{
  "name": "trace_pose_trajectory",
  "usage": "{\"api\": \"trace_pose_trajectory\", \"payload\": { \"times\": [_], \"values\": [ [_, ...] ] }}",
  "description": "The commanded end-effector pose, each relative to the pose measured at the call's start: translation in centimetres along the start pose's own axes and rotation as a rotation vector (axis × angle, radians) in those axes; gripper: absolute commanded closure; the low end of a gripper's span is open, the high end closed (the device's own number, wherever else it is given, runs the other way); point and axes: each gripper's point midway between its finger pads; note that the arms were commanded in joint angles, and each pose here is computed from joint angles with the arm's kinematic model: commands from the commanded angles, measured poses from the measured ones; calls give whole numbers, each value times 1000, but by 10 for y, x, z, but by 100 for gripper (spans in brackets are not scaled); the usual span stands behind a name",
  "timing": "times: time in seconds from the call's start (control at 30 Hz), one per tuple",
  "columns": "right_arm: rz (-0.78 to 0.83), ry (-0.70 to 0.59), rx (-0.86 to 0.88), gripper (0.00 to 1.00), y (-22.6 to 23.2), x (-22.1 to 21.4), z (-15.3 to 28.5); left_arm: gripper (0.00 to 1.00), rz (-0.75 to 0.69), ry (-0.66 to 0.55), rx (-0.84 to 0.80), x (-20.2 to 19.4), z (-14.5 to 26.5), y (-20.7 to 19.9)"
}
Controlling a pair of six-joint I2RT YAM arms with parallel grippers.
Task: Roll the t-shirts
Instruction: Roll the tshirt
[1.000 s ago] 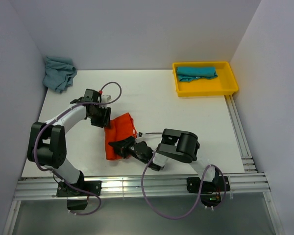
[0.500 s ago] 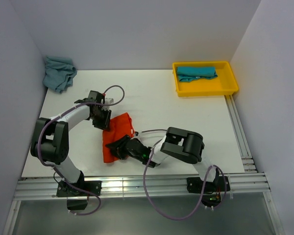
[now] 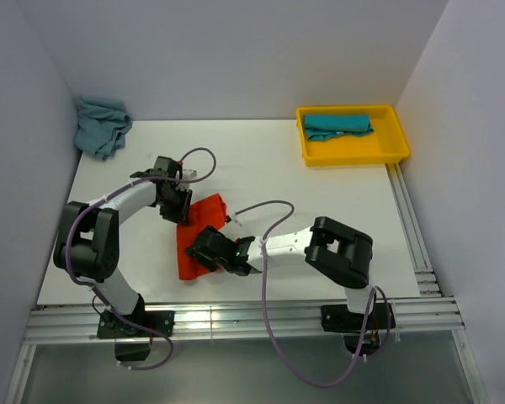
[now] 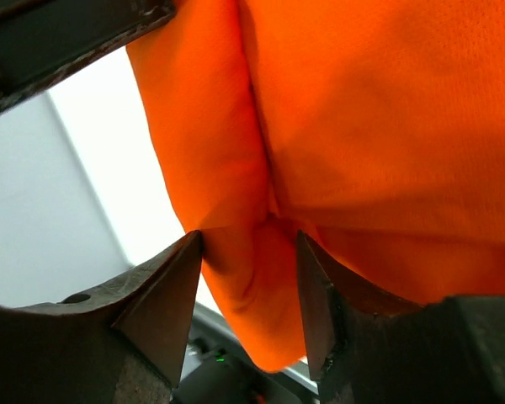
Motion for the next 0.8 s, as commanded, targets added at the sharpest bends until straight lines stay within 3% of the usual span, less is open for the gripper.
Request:
{"api": "trace_pose_trajectory", "payload": {
  "times": [0.0, 0.23, 0.43, 0.67, 0.77],
  "values": [
    [186, -161, -114, 47, -8, 22, 27, 68, -9, 32, 12, -5, -4, 1],
    [385, -245, -74, 57, 55, 14, 45, 68, -12, 32, 4, -5, -3, -1],
    [548, -247, -103, 60, 80, 2, 21, 68, -13, 26, 3, -3, -2, -1],
    [644, -266, -235, 61, 42, 15, -20, 67, -15, 22, 2, -3, 0, -2],
    [687, -295, -308, 57, 26, 26, -21, 67, -15, 24, 2, -4, -1, -2]
  ]
}}
Point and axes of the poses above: each gripper's point midway between its finger pads, its own z axis back along the fingers, its own y axis along the line the jaws close on, x = y × z, and after that the axes turned 10 degrees about -z, right-handed
